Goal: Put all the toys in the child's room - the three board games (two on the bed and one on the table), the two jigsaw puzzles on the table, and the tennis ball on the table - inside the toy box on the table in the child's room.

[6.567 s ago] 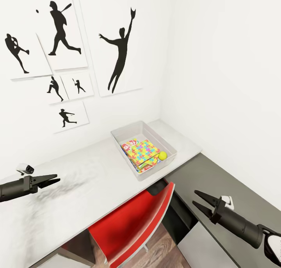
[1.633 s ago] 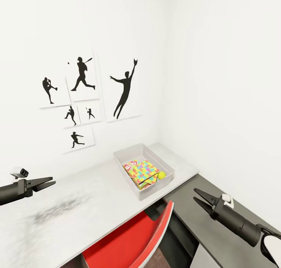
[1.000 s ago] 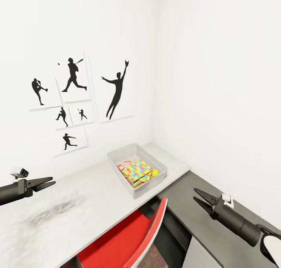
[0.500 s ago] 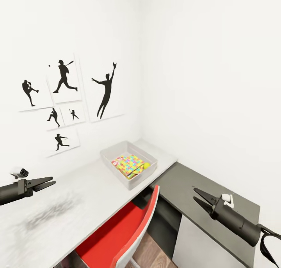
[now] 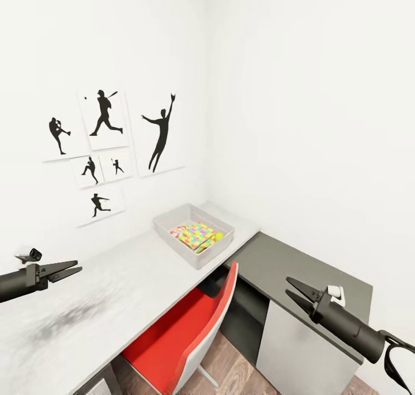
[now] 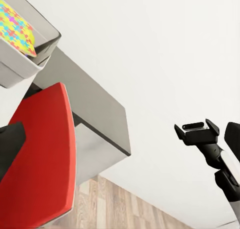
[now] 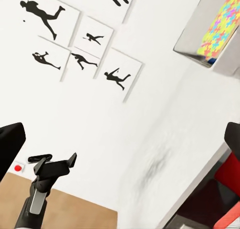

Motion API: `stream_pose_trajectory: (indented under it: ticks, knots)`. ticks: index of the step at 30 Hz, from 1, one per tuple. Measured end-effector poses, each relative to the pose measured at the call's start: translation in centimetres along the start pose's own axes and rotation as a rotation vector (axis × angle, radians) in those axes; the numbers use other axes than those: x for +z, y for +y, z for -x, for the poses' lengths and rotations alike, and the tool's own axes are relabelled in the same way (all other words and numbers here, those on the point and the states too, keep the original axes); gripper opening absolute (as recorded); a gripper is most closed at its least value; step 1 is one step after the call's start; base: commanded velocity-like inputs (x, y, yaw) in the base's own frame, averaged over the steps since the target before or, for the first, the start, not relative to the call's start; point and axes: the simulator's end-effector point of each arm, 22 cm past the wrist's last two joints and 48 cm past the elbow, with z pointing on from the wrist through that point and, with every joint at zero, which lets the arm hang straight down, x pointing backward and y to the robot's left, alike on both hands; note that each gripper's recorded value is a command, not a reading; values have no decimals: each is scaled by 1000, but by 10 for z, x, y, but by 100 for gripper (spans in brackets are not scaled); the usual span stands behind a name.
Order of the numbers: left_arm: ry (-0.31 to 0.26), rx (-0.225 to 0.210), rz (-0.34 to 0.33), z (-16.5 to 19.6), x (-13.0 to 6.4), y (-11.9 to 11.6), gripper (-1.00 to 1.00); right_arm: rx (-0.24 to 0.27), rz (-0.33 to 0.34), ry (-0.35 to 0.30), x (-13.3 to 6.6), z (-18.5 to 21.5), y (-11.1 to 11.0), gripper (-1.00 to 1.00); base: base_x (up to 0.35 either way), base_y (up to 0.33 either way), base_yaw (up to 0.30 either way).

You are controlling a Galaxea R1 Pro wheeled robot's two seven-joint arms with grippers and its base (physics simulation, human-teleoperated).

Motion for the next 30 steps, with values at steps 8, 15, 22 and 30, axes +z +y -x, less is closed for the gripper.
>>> stream_pose_trajectory:
  ticks: [8,15,22,30]
  knots:
    - [-5,2,-1,1,-1,-1,100,-1,2,-2,0,0,1,100,-43,15,-55]
    - [-8,6,-3,2,-2,-3,100,-4,6,-3,-1,1,3,100,-6,2,-202]
    - [-11,11,-5,3,-3,-6,100,-9,10,-5,-1,1,6,100,-1,0,-238]
    - [-13,17,-7,5,-4,-9,100,-13,15,-7,-1,2,9,100,0,0,-244]
